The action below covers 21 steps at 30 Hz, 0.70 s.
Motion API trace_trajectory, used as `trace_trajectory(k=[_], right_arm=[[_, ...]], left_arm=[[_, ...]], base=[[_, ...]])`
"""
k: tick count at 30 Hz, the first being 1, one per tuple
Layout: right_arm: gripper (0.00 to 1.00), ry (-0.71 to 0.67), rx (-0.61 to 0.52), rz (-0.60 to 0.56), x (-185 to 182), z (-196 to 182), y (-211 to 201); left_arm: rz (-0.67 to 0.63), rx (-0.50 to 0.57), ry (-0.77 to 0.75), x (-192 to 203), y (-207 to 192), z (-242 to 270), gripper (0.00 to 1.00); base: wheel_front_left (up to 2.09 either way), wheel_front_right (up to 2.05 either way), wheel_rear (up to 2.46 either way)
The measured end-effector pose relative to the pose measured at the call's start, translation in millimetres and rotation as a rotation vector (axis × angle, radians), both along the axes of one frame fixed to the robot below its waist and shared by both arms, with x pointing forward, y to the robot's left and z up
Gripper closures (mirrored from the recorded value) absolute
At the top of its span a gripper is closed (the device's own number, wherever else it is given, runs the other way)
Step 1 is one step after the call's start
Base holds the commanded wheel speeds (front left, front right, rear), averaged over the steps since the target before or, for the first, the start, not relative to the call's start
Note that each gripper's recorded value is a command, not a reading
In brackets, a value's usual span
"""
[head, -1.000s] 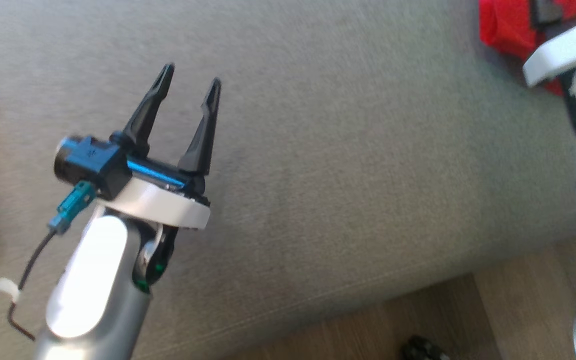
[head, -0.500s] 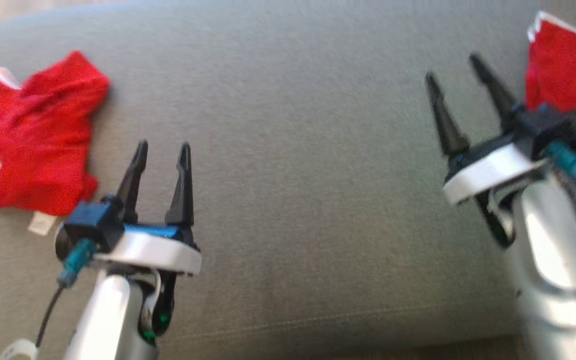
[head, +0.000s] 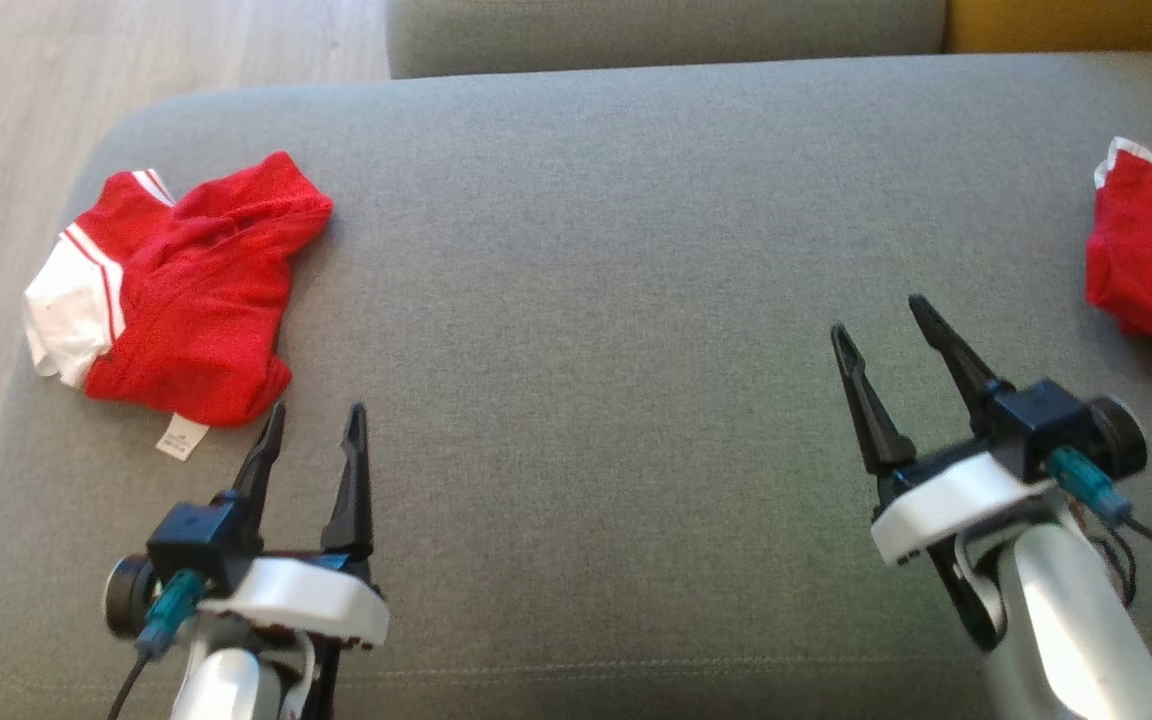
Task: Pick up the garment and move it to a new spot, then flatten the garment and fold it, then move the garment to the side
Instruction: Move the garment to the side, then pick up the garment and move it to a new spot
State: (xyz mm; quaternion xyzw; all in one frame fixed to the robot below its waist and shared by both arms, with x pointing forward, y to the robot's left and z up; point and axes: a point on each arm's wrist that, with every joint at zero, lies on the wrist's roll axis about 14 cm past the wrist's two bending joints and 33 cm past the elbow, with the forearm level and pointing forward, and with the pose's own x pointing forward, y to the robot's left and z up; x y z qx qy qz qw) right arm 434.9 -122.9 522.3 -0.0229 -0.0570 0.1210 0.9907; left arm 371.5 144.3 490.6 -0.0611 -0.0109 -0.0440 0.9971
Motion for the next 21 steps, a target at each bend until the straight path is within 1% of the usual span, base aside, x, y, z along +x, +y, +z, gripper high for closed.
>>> trace_trajectory(k=[3,7,21], right_arm=[[0.00,0.017,0.029,-0.004,-9,-5,-1],[0.00,0.027,0.066,-0.012,-12,-7,-3],[0.00,0.022,0.073,-0.029,-12,-6,-9]], left_arm=[[0.032,-0.002,0.005,-9,10,-1,0.00],[0.055,0.007,-0.007,-9,14,2,0.00],[0.053,-0.010,-0.020,-5,11,7,0.00]], base=[[0.00,0.00,0.00],[0.00,0.00,0.00],[0.00,0.00,0.00]])
